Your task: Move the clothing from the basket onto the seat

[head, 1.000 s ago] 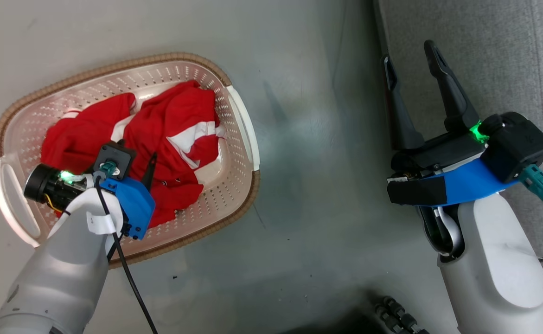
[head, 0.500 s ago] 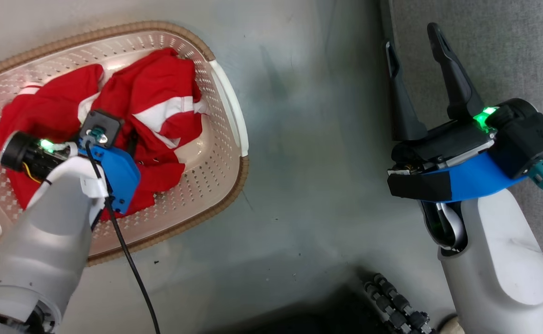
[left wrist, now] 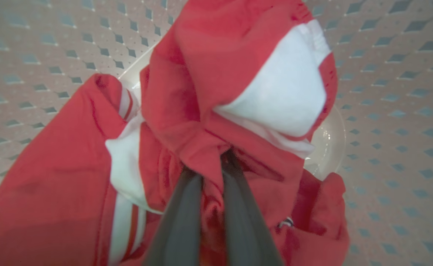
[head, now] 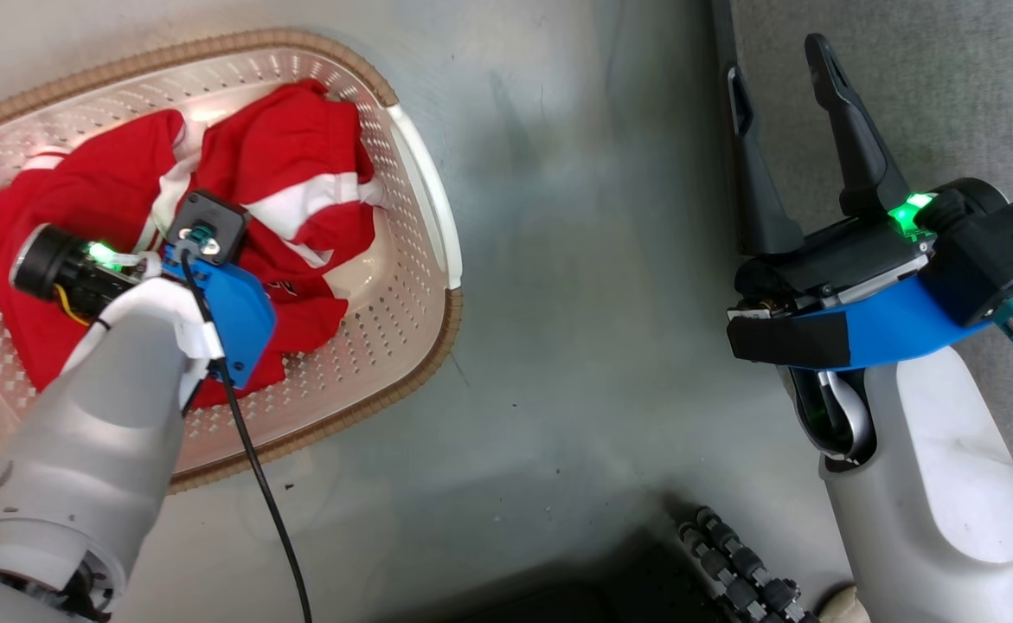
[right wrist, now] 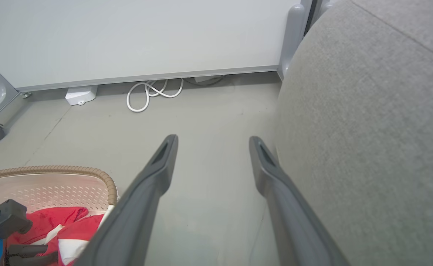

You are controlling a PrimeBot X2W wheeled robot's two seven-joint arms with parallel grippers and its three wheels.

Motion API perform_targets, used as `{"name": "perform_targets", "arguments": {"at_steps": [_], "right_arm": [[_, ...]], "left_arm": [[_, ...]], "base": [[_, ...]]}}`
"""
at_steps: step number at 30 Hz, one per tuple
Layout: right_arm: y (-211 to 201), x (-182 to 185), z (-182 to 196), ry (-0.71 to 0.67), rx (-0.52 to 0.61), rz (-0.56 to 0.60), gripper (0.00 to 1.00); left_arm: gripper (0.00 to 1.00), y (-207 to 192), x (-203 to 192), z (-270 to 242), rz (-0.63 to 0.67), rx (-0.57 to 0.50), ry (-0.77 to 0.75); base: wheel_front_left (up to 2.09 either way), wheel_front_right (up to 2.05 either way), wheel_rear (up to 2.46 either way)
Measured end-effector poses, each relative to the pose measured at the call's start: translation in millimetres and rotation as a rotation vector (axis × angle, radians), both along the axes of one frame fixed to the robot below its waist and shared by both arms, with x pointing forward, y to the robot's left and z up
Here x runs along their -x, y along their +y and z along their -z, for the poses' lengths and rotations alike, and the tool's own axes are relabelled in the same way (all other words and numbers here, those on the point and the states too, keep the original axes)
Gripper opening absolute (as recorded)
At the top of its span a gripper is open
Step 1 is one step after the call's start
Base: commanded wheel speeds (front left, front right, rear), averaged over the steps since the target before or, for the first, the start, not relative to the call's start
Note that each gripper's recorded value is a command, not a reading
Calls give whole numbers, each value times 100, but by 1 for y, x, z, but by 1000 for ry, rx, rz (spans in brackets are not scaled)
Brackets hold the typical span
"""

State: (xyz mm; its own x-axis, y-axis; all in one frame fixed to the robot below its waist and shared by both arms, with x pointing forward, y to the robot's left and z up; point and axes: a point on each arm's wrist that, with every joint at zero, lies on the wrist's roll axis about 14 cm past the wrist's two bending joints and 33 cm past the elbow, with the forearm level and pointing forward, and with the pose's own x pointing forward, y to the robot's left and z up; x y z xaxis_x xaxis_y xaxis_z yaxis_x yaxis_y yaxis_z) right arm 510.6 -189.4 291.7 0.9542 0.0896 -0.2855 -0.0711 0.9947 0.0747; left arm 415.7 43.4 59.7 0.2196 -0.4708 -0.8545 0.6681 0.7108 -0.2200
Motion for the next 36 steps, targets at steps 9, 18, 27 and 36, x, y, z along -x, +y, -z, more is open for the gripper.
{"name": "perform_targets", "arguments": {"at_steps": [9,18,27,36], "right_arm": [[1,-2,-21,-37,-3,3,100],[8,1,-47,-76,-7,-3,100],[16,10,-82,-126,-13,-14,100],[27,26,-121,-189,-22,-32,100]], "left_arm": [[0,-15,-6,-33,-76,77,-41],[0,-36,-10,-87,-122,192,-112],[0,-47,-21,-162,-152,309,-249],[0,-41,-35,-245,-206,396,-442]], "base": [[0,0,0],[0,0,0],[0,0,0],[0,0,0]]}}
